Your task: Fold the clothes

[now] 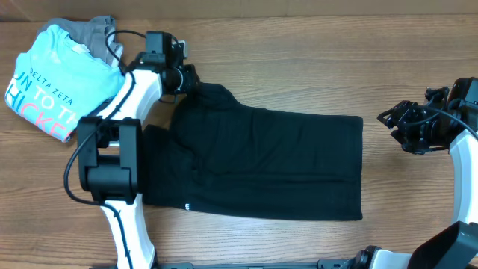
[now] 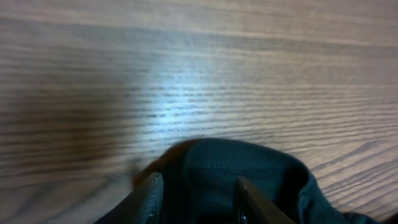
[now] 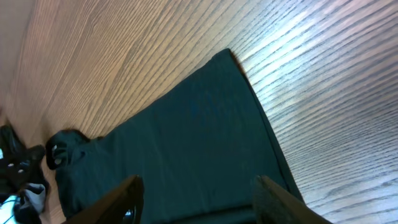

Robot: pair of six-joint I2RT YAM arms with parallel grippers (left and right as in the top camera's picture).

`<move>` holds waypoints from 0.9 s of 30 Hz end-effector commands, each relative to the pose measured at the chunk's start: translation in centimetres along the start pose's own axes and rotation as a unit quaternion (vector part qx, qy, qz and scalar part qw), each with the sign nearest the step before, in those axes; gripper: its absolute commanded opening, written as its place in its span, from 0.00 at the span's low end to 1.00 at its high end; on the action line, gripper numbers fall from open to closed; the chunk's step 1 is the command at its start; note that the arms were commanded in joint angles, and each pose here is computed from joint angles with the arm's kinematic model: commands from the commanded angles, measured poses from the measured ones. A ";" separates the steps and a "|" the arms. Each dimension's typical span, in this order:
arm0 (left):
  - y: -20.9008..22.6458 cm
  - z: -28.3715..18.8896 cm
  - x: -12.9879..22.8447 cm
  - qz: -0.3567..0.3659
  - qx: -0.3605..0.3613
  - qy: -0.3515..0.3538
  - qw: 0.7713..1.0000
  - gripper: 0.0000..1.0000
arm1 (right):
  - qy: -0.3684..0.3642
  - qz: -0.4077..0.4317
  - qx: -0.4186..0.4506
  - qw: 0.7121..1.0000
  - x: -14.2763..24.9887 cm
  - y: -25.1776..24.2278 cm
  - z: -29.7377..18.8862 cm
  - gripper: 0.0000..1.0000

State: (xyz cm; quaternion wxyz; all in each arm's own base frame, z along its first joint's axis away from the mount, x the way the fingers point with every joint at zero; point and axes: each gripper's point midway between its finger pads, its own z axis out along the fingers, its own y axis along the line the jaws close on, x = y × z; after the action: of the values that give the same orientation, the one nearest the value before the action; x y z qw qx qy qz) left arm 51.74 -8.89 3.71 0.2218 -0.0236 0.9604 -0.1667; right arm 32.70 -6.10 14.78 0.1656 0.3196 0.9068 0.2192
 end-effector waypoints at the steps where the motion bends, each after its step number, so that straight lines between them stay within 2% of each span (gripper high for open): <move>1: 0.3 1.1 0.3 0.008 -0.009 0.008 1.000 0.36 | -0.010 -0.011 -0.003 1.000 -0.4 0.6 -0.4 0.59; 3: 0.3 1.1 0.3 0.008 -0.009 0.007 1.000 0.30 | -0.010 -0.011 -0.004 1.000 -0.4 0.6 -0.4 0.59; 8: 0.6 0.8 0.2 0.003 -0.011 0.009 1.000 0.04 | -0.011 -0.011 -0.004 1.000 -0.4 0.6 -0.4 0.58; 18: 1.0 -3.8 -3.5 -0.001 -0.058 0.005 0.998 0.04 | -0.067 -0.040 -0.024 0.997 -3.2 1.8 -0.7 0.58; 23: 0.7 -5.2 -4.1 0.010 -0.070 0.010 0.997 0.04 | -0.091 -0.055 -0.033 0.994 -4.8 2.2 -0.3 0.59; 25: 0.5 -4.8 -3.6 0.011 -0.066 0.017 0.998 0.13 | -0.088 -0.055 -0.033 0.994 -4.9 2.1 0.4 0.59; 27: 0.3 -4.0 -3.0 0.014 -0.065 0.024 0.997 0.30 | -0.078 -0.049 -0.031 0.995 -4.7 1.8 1.3 0.59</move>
State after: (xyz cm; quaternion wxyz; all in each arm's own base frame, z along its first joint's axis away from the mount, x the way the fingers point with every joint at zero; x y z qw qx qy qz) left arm 52.61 -6.65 8.74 0.1981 -0.0335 0.9734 -0.1101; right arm 37.23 -7.88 16.60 0.2701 0.2858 0.8951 0.2101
